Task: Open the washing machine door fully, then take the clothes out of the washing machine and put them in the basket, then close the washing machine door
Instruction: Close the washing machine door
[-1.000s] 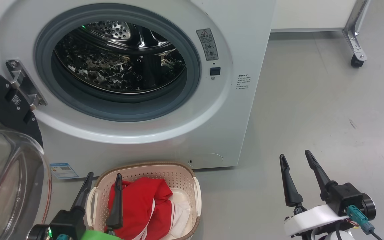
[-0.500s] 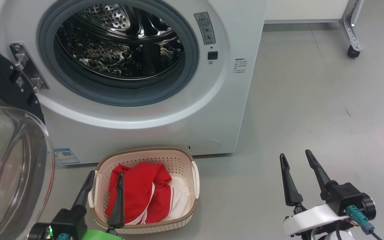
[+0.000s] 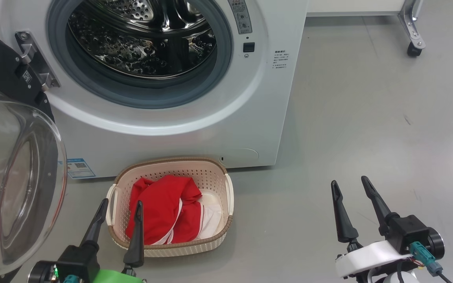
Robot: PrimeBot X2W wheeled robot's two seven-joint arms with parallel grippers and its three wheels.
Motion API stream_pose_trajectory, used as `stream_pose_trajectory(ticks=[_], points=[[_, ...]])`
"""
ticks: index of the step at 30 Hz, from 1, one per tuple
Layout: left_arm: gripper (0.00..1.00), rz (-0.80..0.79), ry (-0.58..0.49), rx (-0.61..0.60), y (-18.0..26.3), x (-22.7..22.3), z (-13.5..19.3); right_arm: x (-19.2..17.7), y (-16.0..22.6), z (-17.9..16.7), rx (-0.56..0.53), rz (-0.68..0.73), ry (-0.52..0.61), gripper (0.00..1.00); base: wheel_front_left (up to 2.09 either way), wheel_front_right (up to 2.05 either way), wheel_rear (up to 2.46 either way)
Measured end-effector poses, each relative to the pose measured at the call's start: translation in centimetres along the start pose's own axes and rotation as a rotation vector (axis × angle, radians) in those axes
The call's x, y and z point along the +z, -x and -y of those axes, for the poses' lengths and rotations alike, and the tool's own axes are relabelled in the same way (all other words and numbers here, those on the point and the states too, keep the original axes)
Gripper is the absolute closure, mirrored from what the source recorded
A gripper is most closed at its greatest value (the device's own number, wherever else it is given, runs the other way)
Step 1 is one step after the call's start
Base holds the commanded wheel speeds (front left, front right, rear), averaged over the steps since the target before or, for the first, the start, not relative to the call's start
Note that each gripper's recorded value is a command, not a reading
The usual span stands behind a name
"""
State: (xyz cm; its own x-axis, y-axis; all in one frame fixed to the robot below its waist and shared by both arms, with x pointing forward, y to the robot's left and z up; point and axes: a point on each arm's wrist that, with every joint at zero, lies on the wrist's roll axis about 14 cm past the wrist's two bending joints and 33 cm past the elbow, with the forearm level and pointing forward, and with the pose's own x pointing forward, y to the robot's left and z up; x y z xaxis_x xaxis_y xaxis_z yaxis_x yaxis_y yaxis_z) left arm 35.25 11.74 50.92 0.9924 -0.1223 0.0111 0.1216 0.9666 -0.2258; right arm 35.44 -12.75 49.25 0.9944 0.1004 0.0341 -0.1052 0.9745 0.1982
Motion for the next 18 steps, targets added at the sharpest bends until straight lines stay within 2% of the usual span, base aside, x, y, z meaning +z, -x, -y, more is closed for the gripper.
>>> stream_pose_trajectory(ticks=[18], points=[[0.00, 0.008, -0.003, 0.010, 0.09, 0.30, -0.25, 0.17, 0.02, 0.08, -0.003, 0.005, 0.002, 0.00, -0.11, 0.11, 0.00]])
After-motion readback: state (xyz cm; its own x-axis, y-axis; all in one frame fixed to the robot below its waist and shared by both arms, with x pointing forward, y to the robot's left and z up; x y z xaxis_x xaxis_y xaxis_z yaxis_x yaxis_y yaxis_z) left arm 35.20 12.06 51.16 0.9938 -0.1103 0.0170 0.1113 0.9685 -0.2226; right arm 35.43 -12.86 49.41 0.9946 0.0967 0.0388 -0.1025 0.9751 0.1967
